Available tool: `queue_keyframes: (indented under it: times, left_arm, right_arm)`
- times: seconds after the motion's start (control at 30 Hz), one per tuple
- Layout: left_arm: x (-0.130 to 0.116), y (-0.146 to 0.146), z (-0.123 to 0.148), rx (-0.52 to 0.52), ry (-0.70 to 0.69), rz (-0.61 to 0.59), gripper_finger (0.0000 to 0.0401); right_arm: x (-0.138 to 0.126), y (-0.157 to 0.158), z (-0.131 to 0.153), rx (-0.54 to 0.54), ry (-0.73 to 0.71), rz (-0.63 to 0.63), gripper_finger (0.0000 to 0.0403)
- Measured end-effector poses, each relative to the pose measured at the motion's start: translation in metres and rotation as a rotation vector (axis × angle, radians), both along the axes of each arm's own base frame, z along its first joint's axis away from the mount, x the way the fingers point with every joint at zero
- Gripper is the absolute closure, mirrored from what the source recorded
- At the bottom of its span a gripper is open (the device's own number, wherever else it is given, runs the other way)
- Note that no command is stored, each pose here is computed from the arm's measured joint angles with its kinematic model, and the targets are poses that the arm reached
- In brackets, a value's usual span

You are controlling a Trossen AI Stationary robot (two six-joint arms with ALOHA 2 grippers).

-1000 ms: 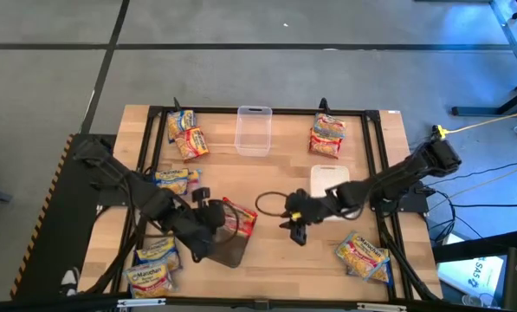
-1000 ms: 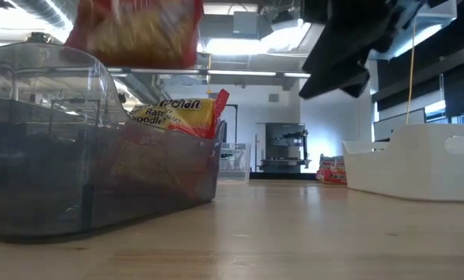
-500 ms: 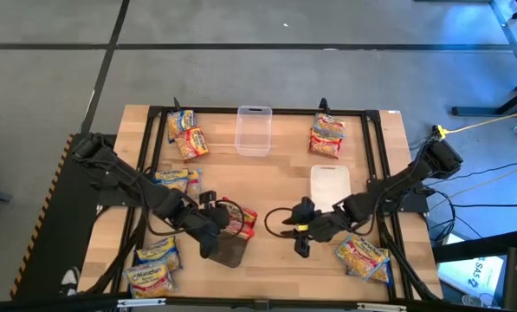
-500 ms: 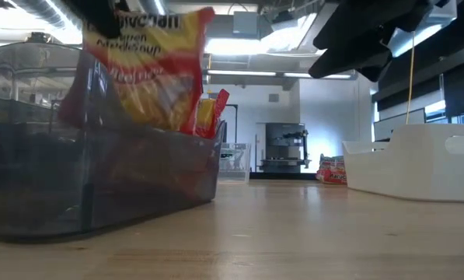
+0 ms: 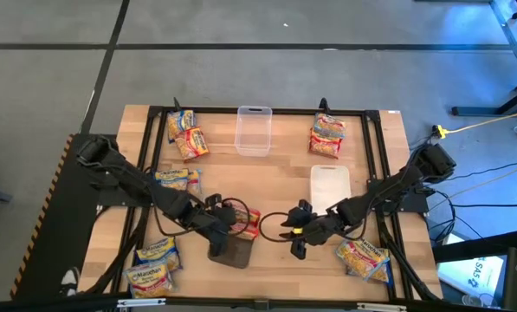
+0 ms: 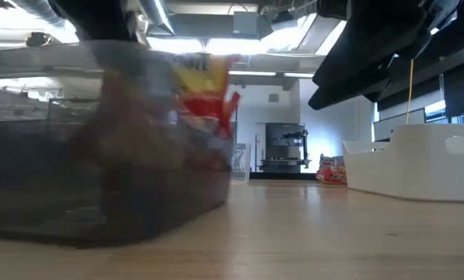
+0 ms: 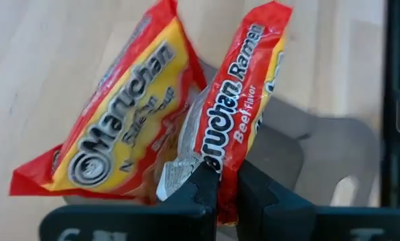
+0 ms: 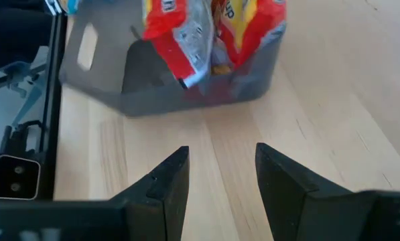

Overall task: Sort Maruchan noodles
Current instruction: Put the red noodle pack into the gray bin

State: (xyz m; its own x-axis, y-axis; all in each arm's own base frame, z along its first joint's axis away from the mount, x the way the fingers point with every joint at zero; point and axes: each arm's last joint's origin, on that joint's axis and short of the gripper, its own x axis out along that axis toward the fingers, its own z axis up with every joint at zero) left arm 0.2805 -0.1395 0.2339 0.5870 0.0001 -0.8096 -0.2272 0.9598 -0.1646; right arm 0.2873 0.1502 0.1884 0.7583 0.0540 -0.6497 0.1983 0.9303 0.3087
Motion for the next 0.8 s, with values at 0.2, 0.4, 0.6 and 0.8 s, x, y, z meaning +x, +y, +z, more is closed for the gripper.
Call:
queue_keyframes:
  times: [0.2,0.4,0.6,0.8]
  left_arm:
    - [0.013,0.008,-0.017,-0.012,0.027,0.123,0.0383]
    - [0.023,0.014,-0.024,-0.011,0.008,0.168,0.0382]
    - [0.023,0.015,-0.024,0.015,0.0,0.176,0.036]
    - [0.023,0.016,-0.024,0.056,-0.008,0.172,0.0315]
  right_arm:
    - [0.0,0.0,-0.002,-0.004,0.012,0.009,0.0256]
    - [0.0,0.0,-0.003,-0.014,0.021,0.014,0.0256]
    - [-0.001,0.0,-0.004,-0.019,0.033,0.017,0.0256]
    - [-0.001,0.0,-0.004,-0.021,0.032,0.015,0.0256]
